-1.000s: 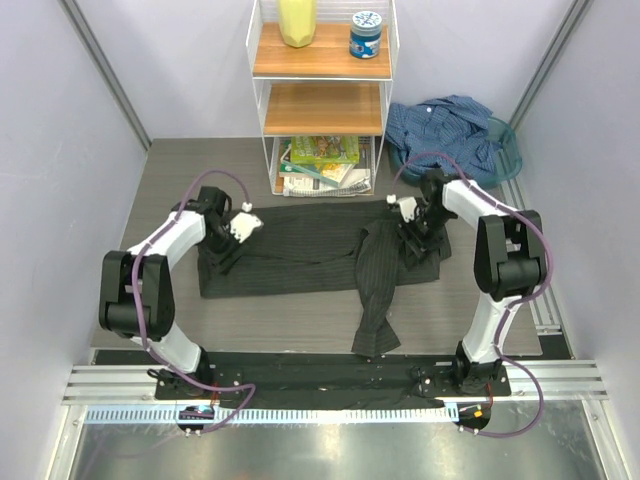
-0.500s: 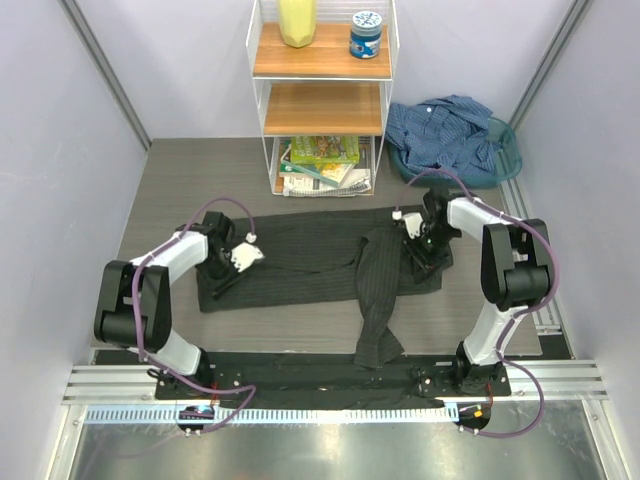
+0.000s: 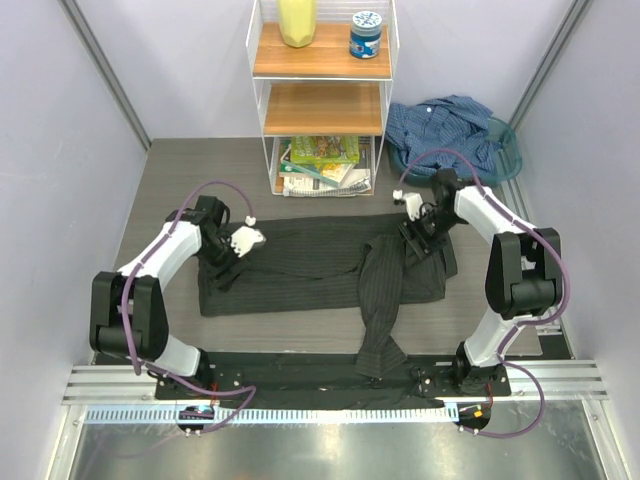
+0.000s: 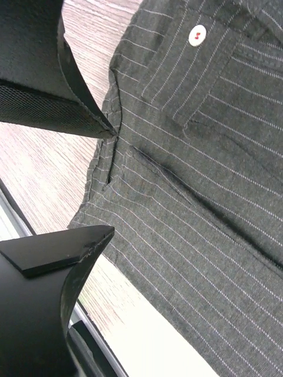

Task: Fold and stack the long sleeve shirts
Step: Fold the shirt

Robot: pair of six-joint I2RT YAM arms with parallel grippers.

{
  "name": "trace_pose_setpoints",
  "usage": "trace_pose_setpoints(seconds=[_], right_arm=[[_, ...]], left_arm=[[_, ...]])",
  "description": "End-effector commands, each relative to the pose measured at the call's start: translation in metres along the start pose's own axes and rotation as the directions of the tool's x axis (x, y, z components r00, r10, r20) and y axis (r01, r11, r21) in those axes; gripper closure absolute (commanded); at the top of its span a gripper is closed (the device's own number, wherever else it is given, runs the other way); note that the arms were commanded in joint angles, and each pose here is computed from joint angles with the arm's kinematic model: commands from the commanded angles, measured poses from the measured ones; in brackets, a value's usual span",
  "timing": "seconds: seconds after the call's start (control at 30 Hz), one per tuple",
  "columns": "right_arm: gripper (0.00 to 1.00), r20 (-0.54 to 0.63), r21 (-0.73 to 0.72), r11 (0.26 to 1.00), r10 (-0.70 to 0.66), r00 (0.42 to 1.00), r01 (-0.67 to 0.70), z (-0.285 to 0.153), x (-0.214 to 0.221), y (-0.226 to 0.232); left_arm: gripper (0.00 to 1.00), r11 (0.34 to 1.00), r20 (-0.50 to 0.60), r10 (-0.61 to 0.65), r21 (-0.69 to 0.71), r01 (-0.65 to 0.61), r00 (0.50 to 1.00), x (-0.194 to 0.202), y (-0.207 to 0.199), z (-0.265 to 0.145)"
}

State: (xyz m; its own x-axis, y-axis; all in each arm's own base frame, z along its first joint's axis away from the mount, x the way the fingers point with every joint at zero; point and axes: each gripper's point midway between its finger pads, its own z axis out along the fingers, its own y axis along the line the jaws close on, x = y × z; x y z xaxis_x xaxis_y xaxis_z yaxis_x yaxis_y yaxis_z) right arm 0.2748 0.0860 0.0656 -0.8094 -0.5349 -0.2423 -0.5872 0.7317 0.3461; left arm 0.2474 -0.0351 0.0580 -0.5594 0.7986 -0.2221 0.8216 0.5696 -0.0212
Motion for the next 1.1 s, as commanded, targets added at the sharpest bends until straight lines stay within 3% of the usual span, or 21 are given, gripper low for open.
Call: trace_pose_setpoints(seconds=[0.0,0.07,0.27,0.4,0.63,0.73,0.87,1.07], right_arm=[[0.39,0.195,-0.002,1.000,-0.024,0.981,0.025,-0.023,-0.055,0.004],[0.35,0.245,0.041,0.999,-0.041,0.969,0.032,-0.029,-0.075,-0.007],[0.32,0.239,0.064,0.995,-0.085,0.967,0.072,-0.024,-0.102,-0.026],[0.29,0.211,0.074,0.989,-0.139,0.968,0.126,-0.014,-0.107,-0.027],[0.31,0.125,0.056,0.979,-0.199,0.972,0.193,0.013,-0.096,-0.018],[0.37,0.120,0.062,0.978,-0.203,0.972,0.197,0.016,-0.096,-0.020],[0.54,0.111,0.057,0.978,-0.206,0.972,0.201,0.018,-0.094,-0.018],[0.60,0.100,0.052,0.975,-0.220,0.970,0.216,0.019,-0.091,-0.014]], left_arm=[[0.37,1.000,0.035,0.019,0.014,-0.020,0.999,-0.009,0.003,0.000],[0.37,0.999,0.028,0.027,0.017,-0.028,0.999,-0.010,0.007,0.005],[0.38,0.997,0.025,0.061,0.050,-0.062,0.998,-0.019,0.013,0.009],[0.38,0.996,0.004,0.078,0.051,-0.078,0.997,-0.017,0.018,0.014],[0.38,0.991,-0.020,0.096,0.098,-0.094,0.995,-0.015,0.015,0.019],[0.39,0.989,-0.038,0.110,0.099,-0.106,0.993,-0.009,0.014,0.021],[0.43,0.988,-0.061,0.118,0.108,-0.111,0.991,-0.003,0.012,0.025],[0.48,0.985,-0.102,0.136,0.118,-0.124,0.985,0.010,0.009,0.030]])
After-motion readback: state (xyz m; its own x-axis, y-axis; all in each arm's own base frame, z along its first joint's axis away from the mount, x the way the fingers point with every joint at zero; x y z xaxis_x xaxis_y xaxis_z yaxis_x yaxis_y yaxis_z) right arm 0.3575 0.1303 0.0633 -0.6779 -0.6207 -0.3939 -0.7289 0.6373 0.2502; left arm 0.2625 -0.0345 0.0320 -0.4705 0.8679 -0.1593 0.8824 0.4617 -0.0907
